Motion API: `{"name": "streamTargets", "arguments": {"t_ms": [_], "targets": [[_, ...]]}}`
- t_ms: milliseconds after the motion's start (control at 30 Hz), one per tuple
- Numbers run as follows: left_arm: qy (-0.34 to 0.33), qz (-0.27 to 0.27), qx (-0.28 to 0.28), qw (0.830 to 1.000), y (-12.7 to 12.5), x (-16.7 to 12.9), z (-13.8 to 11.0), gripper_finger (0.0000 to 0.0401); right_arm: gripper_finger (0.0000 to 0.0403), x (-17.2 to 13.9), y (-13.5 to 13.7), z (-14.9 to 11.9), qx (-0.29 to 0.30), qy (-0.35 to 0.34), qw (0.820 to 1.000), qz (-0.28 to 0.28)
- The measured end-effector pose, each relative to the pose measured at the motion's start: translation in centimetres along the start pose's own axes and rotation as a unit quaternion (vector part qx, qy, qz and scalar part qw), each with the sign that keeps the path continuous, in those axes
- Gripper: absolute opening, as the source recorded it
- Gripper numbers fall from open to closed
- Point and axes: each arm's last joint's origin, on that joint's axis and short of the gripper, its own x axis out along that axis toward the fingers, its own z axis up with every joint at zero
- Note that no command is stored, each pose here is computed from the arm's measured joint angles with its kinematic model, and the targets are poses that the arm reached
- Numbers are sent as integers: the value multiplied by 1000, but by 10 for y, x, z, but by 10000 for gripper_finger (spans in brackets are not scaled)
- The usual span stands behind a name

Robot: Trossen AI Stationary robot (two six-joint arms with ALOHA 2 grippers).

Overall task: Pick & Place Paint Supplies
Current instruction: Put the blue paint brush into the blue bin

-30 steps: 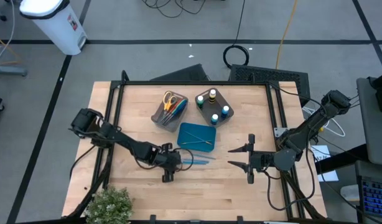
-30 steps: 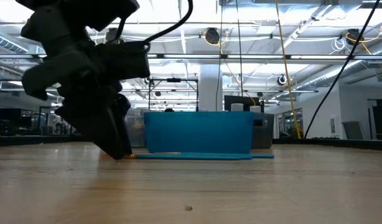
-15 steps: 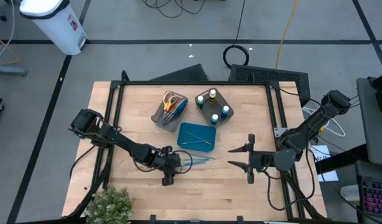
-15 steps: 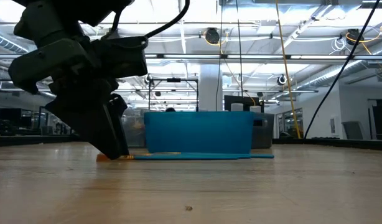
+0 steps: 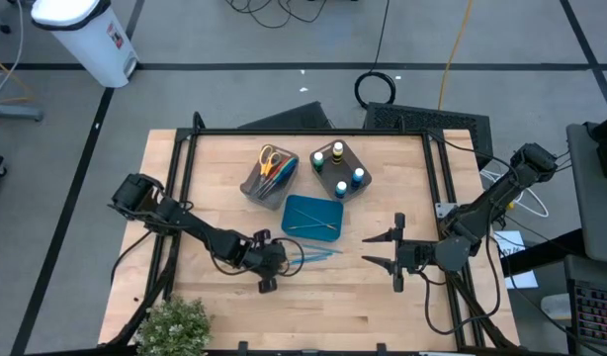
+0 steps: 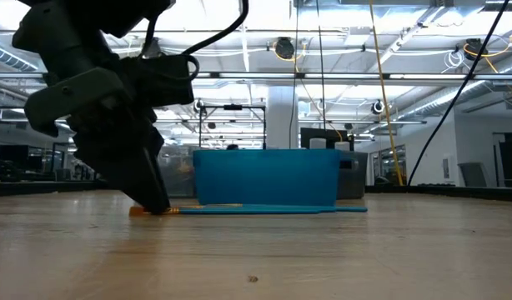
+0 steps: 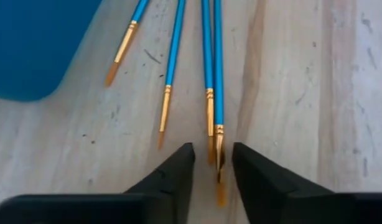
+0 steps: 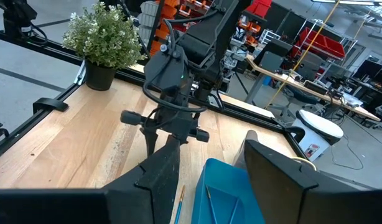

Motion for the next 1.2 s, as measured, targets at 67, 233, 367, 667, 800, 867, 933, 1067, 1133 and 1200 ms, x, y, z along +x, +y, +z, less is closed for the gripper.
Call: {"name": "streamTargets", "arguments": {"t_ms": [67,233,367,667,800,867,933,1067,1133,1200], "targets": [[1,1,-3,1000,0,0,0,94,171,0,0,0,0,0,1000,0],[5,3,-11,1000,0,0,-1,34,171,0,0,0,0,0,1000,0],[8,-1,-10,1000,0,0,-1,8,171,0,0,0,0,0,1000,0],[7,-1,4,1000,0,0,-1,8,171,0,0,0,0,0,1000,0],[7,-1,5,1000,-1,-1,-1,10,171,0,0,0,0,0,1000,0],[4,-1,7,1000,-3,-1,-1,9,171,0,0,0,0,0,1000,0],[4,-2,8,1000,-4,-2,1,5,171,0,0,0,0,0,1000,0],[-2,-5,16,1000,-9,-4,4,8,171,0,0,0,0,0,1000,0],[-1,-5,23,1000,-11,-6,6,5,171,0,0,0,0,0,1000,0],[2,-4,25,1000,-13,-7,8,4,171,0,0,0,0,0,1000,0]]}}
